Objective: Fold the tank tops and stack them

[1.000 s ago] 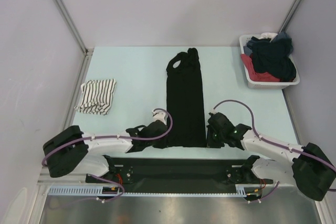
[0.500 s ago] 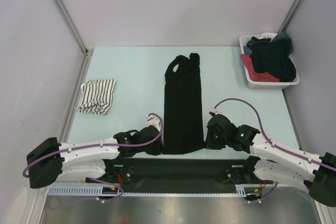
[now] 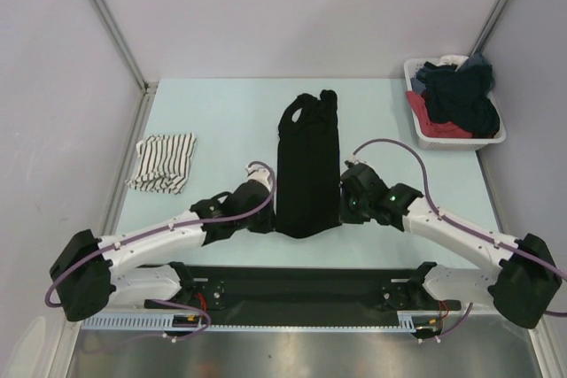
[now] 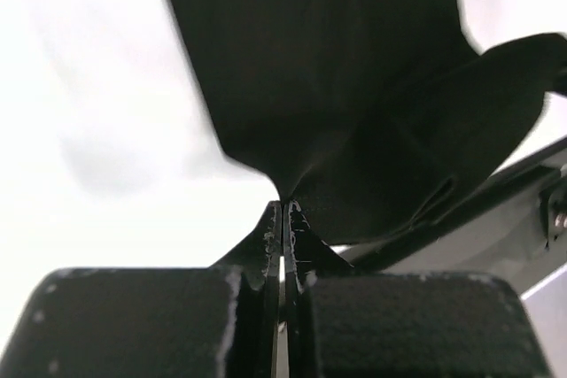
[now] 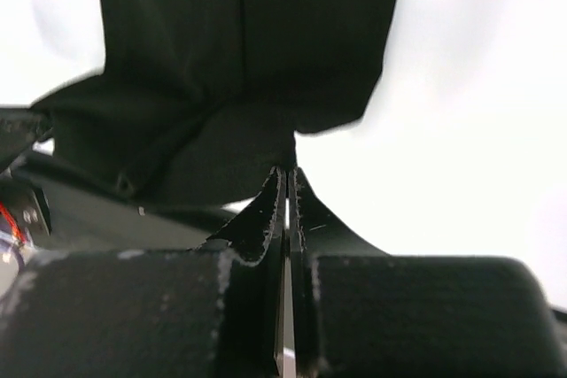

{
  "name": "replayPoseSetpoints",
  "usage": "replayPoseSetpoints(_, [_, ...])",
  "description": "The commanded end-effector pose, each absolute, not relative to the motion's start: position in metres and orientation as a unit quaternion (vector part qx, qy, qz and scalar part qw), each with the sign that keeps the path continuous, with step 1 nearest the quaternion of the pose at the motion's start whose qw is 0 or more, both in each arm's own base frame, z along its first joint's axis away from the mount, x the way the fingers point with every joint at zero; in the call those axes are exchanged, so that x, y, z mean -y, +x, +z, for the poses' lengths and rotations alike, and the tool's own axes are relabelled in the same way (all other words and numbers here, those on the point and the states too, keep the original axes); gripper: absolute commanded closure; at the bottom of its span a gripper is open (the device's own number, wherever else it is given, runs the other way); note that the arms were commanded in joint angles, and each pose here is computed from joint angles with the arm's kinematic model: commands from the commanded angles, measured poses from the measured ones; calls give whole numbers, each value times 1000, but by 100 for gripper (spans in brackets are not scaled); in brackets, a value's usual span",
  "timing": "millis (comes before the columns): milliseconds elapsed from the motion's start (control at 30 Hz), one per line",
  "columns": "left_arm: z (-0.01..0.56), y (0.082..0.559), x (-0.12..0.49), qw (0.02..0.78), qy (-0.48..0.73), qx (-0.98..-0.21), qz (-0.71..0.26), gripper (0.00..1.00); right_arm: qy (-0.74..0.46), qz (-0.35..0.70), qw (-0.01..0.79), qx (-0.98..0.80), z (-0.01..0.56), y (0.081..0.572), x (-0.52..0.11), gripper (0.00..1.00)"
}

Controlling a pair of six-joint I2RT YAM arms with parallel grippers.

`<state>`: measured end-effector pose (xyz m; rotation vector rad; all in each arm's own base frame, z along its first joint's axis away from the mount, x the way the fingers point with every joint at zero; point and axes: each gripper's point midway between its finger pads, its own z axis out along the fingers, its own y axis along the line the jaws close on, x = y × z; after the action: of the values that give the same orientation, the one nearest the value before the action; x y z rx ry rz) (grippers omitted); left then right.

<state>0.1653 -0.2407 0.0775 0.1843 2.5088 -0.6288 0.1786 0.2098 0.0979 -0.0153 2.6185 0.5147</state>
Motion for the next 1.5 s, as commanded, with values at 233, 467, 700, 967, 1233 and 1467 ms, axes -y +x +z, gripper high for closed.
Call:
replayPoseSetpoints(233, [113,242,248,331,78,-921,-189,100,7,195,302,-933,133,267,-213,100])
replayPoseSetpoints(467, [126,291,251,351,63,-921,-158,100,28,187,326,-926,147,314,-202,100])
replayPoseSetpoints(700, [116,337,247,350,51,-927,-123,100,39,167,327,-929,137,353,-196,100])
replayPoseSetpoints(967, [116,377,248,361,44,-926,-104,100,42,148,317,-936,117,386,-195,100])
replayPoseSetpoints(1233, [111,396,244,357,36,-928,-96,100,46,146,321,-935,118,409,-195,100])
replayPoseSetpoints(1467, [107,411,245,354,34,-930,-91,100,54,140,318,-936,113,425,-193,100])
